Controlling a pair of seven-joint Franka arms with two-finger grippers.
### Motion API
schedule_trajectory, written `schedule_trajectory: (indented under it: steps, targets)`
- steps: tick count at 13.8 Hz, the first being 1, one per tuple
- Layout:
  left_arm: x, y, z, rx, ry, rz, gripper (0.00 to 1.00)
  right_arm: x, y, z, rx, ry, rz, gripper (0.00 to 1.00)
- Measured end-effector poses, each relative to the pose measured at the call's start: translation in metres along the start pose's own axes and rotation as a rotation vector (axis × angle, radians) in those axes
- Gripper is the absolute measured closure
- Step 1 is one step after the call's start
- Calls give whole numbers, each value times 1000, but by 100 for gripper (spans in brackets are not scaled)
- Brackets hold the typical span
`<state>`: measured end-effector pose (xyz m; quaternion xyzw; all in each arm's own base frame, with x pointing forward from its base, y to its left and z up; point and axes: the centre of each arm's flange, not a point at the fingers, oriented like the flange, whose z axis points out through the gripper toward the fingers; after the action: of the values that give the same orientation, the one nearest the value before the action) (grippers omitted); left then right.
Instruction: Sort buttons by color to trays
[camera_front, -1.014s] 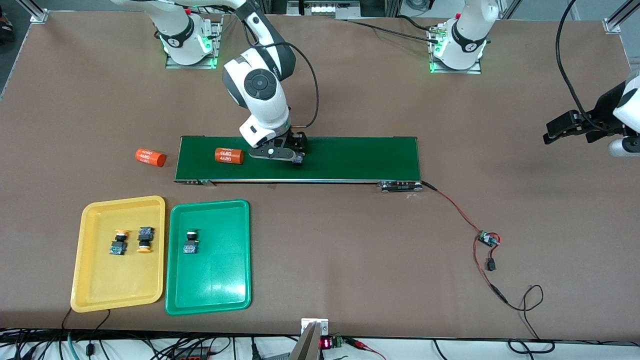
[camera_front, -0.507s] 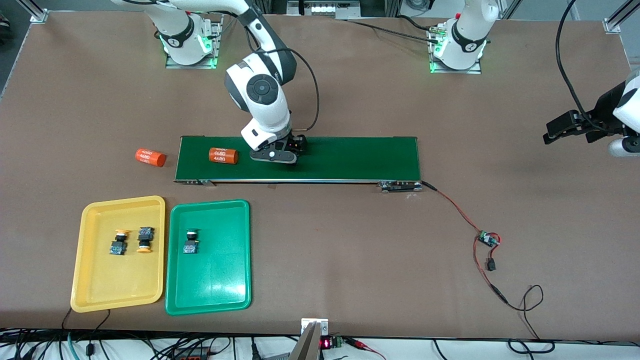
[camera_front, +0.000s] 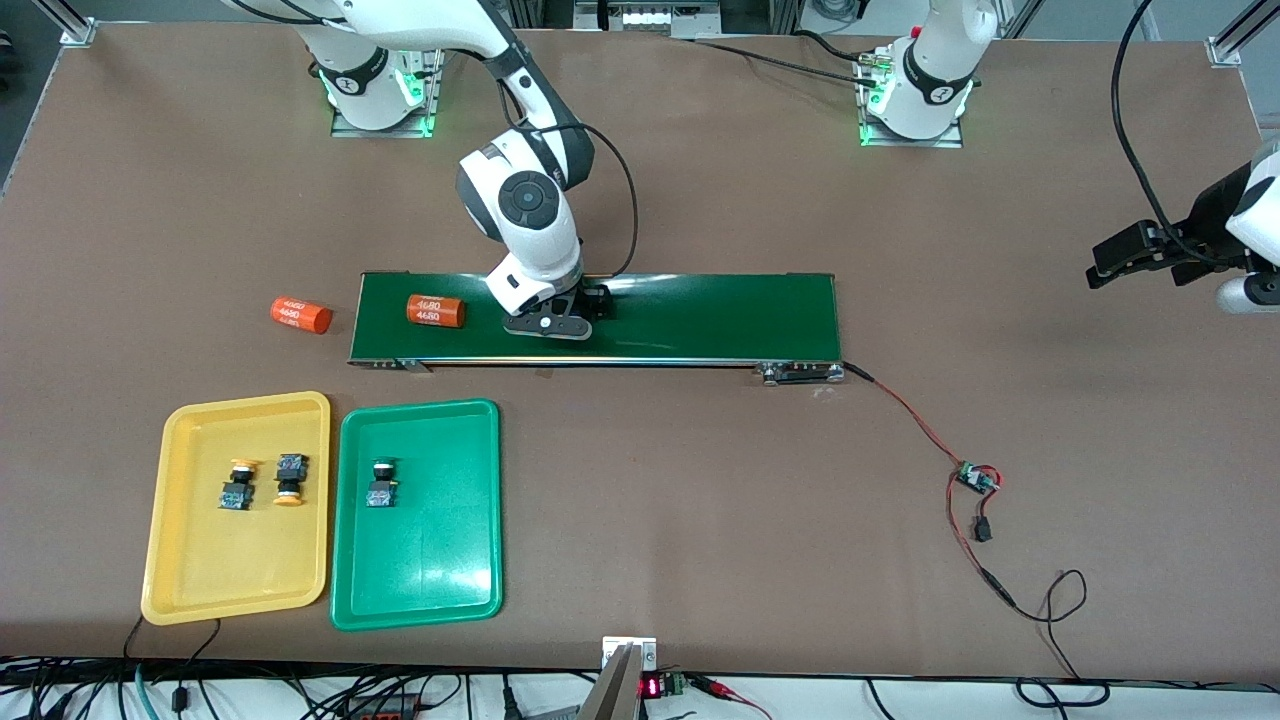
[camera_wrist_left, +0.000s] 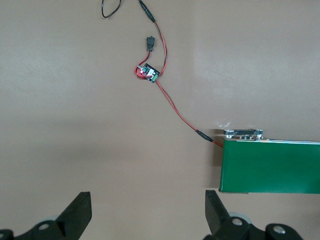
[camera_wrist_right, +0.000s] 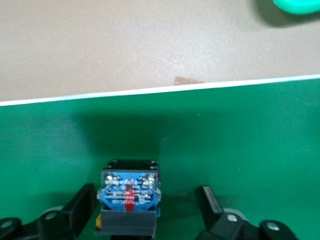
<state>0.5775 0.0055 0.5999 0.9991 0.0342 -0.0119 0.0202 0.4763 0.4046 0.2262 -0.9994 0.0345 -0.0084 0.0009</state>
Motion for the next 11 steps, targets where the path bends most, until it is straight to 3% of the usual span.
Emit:
schedule_trajectory:
  steps: [4,9,11]
  targets:
    - [0,0,0,0,0,0,0,21,16,-17,7,13,10,59]
    - [0,0,0,0,0,0,0,68,49,-73,-1,-14,-10,59]
    - [0,0,0,0,0,0,0,98,74,-95,7,-2,-44,59]
